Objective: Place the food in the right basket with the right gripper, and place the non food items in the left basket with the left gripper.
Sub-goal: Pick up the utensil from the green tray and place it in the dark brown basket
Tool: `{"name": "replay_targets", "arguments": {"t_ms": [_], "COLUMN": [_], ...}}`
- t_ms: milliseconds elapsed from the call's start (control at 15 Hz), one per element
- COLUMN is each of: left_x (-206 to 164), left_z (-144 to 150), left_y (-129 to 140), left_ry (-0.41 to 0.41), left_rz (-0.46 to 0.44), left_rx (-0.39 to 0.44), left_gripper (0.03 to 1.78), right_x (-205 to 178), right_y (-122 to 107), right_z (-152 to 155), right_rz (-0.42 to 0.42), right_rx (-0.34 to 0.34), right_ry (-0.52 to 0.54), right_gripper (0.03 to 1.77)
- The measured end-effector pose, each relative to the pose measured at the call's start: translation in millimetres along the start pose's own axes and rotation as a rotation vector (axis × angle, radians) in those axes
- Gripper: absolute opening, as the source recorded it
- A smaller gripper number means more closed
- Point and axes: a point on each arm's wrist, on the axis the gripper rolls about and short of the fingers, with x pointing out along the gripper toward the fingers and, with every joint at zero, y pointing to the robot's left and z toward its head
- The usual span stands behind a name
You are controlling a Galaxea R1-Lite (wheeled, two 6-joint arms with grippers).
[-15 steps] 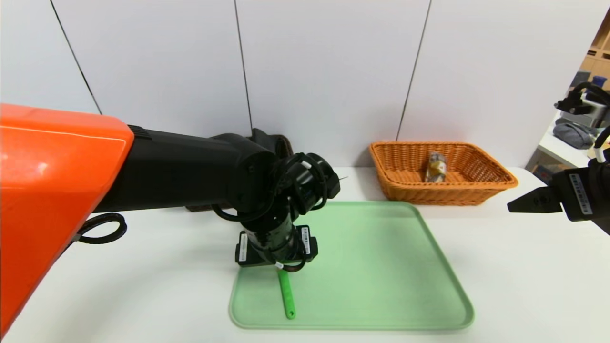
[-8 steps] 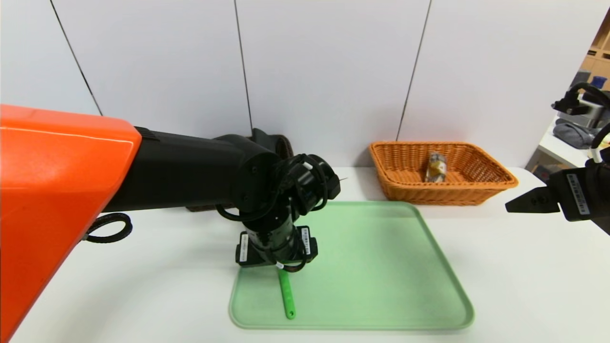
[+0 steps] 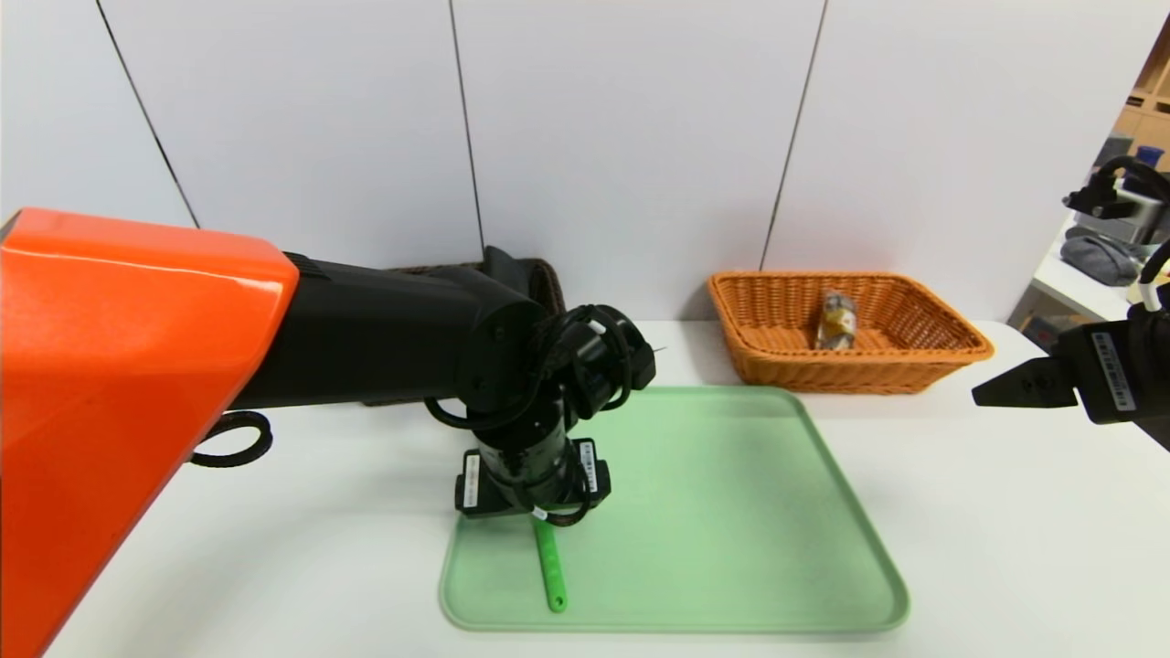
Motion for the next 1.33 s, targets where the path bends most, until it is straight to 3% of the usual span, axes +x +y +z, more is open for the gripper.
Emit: {"name": "replay_targets", "arguments": {"t_ms": [1067, 1133, 1333], "left_x": [-1.1, -1.3, -1.4], "left_z": [0.4, 0.3, 0.1], "left_y": [0.1, 0.0, -0.2], "left_ry": [0.005, 0.005, 0.004], "left_rz": [-0.009, -0.009, -0.009], "left_rx": [-0.022, -0.022, -0.021], "left_gripper": [1.69, 1.60, 1.09], "right_x": [3.3, 3.4, 3.5], "right_y": [1.2, 1.4, 1.6], "right_z": [-2.3, -2.3, -2.5], "right_rz": [0.000, 0.001, 0.001], "right_rx": [-0.007, -0.008, -0.008], "right_ry": [0.016, 0.017, 0.018], "right_gripper": [1.70, 1.70, 1.70]}}
